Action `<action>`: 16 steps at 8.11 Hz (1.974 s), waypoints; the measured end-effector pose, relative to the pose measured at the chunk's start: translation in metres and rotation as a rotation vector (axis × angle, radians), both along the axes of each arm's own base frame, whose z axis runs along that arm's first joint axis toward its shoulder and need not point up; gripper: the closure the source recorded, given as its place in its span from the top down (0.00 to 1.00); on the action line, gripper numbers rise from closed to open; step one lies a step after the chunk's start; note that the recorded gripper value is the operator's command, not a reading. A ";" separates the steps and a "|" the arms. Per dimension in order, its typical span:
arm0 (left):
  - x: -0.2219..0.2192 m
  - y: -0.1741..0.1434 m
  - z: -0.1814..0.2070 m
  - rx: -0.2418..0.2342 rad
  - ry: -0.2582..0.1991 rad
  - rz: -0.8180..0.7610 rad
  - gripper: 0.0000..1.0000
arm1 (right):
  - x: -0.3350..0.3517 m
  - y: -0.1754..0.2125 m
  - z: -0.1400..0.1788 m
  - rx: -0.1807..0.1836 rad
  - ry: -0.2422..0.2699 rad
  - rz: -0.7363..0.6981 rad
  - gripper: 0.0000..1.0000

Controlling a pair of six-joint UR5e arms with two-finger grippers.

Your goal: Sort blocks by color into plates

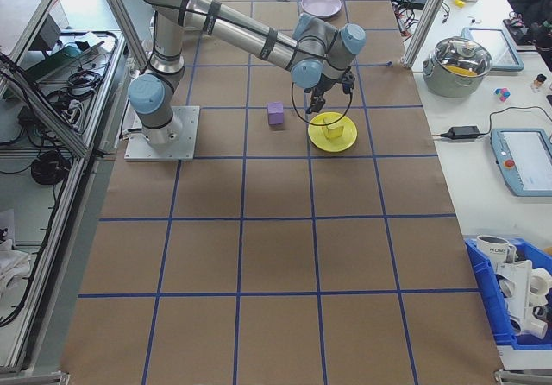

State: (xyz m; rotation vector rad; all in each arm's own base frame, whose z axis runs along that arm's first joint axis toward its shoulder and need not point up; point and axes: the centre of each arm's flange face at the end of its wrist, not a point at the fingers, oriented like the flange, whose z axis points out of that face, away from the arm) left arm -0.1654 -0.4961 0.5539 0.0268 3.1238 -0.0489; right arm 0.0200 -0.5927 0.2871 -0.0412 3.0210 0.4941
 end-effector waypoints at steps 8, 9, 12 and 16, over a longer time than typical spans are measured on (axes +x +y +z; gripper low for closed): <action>0.000 0.003 0.002 -0.002 0.000 -0.001 1.00 | 0.047 0.073 -0.087 0.230 -0.015 0.075 0.96; 0.000 0.003 0.002 -0.003 0.000 -0.001 1.00 | 0.047 0.074 -0.089 0.234 -0.014 0.073 0.89; 0.000 0.003 0.002 -0.003 0.000 0.000 1.00 | 0.047 0.074 -0.099 0.247 -0.014 0.072 0.23; 0.000 0.003 0.002 -0.004 -0.001 -0.001 1.00 | 0.047 0.076 -0.102 0.255 -0.025 0.075 0.00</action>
